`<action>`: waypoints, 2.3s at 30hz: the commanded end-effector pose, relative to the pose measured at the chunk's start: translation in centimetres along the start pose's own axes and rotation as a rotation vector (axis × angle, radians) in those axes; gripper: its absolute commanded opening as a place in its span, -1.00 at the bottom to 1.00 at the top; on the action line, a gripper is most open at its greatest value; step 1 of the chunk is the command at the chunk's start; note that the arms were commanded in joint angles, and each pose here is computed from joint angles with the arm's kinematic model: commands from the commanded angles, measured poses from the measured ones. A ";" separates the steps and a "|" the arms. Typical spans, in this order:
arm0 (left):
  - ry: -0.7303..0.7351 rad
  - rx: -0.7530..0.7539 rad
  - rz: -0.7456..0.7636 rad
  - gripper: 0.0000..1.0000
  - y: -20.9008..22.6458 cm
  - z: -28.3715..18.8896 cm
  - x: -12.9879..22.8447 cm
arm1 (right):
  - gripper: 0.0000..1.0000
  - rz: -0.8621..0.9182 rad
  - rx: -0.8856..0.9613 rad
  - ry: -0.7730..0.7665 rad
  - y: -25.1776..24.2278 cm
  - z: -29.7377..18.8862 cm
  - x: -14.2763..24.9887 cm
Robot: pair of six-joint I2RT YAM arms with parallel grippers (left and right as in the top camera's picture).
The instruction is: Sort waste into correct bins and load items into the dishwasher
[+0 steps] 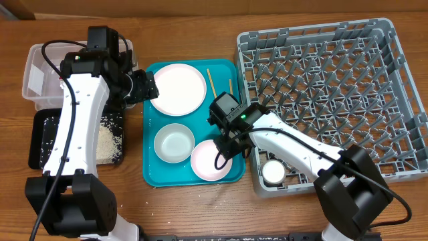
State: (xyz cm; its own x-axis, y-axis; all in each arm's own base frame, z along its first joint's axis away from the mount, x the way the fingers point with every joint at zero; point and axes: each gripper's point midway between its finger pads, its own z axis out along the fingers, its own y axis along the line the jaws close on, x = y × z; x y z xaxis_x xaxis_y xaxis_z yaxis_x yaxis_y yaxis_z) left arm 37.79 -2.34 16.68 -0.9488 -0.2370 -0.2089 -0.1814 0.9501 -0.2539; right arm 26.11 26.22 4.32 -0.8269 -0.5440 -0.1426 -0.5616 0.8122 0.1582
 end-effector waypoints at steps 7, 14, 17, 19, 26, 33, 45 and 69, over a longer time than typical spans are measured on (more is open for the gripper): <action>-0.036 0.025 0.016 0.63 -0.7 -1.0 -0.6 | -0.17 -0.078 0.049 0.007 -0.1 0.5 0.2; -0.051 0.027 0.019 0.74 -0.8 -1.0 -1.0 | -0.35 -0.138 0.051 0.014 1.0 0.9 0.5; -0.065 0.030 0.022 0.78 -0.9 -1.1 -1.3 | -0.35 -0.141 0.057 0.013 1.1 1.0 0.4; -0.075 0.032 0.025 0.79 -0.9 -1.1 -1.5 | -0.38 -0.141 0.057 0.014 1.1 1.0 0.4; -0.083 0.034 0.027 1.00 -1.0 -1.1 -1.7 | -0.92 -0.123 0.096 0.003 0.4 1.0 0.2; -0.083 0.034 0.027 1.00 -1.0 -1.1 -1.7 | -0.92 -0.034 0.260 -0.042 -2.0 -3.6 -2.5; -0.083 0.034 0.027 1.00 -1.0 -1.1 -1.7 | -0.92 0.384 1.026 -0.543 -12.1 -24.2 -8.8; -0.083 0.034 0.027 0.99 -1.0 -1.1 -1.7 | -0.92 0.527 1.286 -0.541 -25.0 -18.7 -13.6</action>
State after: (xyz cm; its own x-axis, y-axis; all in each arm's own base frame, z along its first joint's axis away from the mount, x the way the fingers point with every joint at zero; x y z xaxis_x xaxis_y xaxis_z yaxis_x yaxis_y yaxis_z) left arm 39.06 -2.35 17.07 -0.9362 -0.2360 -0.2605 -0.1658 0.9500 -0.2647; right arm 50.76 9.17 20.00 -0.6596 -0.2199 -0.7187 0.4247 0.6799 -0.5978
